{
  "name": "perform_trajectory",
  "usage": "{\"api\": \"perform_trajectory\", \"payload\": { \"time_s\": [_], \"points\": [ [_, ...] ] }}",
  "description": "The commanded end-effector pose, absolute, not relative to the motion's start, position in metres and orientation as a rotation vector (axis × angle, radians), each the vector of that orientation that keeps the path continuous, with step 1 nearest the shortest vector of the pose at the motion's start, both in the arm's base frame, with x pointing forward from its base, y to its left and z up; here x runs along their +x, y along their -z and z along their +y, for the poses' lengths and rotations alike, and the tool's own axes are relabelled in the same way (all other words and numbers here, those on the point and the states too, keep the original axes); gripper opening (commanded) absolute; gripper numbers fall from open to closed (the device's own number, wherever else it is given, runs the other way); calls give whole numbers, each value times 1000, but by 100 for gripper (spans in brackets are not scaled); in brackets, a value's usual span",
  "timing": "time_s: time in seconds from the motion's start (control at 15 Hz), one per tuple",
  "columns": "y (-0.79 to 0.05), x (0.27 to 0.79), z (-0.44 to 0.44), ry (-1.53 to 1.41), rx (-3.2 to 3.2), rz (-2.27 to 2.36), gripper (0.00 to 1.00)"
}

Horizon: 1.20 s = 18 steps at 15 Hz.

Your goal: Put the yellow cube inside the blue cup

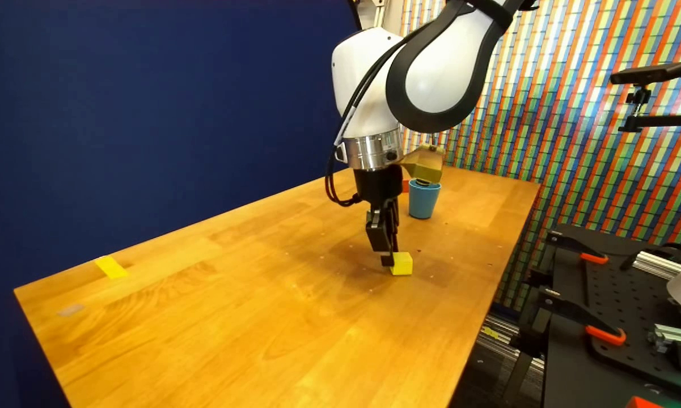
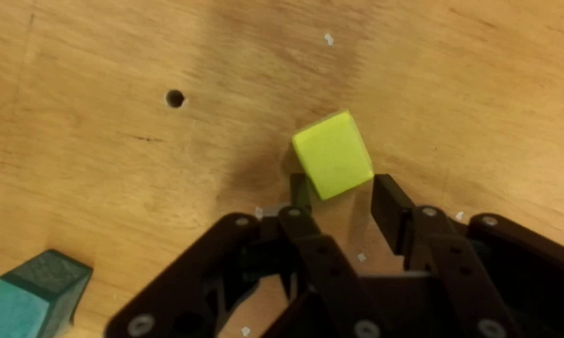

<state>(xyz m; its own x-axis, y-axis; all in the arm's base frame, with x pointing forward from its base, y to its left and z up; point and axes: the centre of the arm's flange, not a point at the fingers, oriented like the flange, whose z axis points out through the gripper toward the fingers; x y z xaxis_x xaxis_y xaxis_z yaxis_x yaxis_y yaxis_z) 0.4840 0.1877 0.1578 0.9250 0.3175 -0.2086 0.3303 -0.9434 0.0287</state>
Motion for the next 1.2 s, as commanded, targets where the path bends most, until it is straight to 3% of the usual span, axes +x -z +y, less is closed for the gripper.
{"api": "perform_trajectory", "payload": {
  "time_s": [0.0, 0.2, 0.27, 0.4, 0.8, 1.13],
  "points": [
    [-178, 461, 182, 314, 3022, 470, 74],
    [-180, 453, 179, 310, 3026, 461, 96],
    [-179, 450, 178, 303, 3005, 476, 55],
    [-176, 447, 177, 282, 2998, 479, 59],
    [-155, 442, 176, 266, 2965, 499, 11],
    [-156, 444, 171, 265, 2961, 475, 12]
  ]
}}
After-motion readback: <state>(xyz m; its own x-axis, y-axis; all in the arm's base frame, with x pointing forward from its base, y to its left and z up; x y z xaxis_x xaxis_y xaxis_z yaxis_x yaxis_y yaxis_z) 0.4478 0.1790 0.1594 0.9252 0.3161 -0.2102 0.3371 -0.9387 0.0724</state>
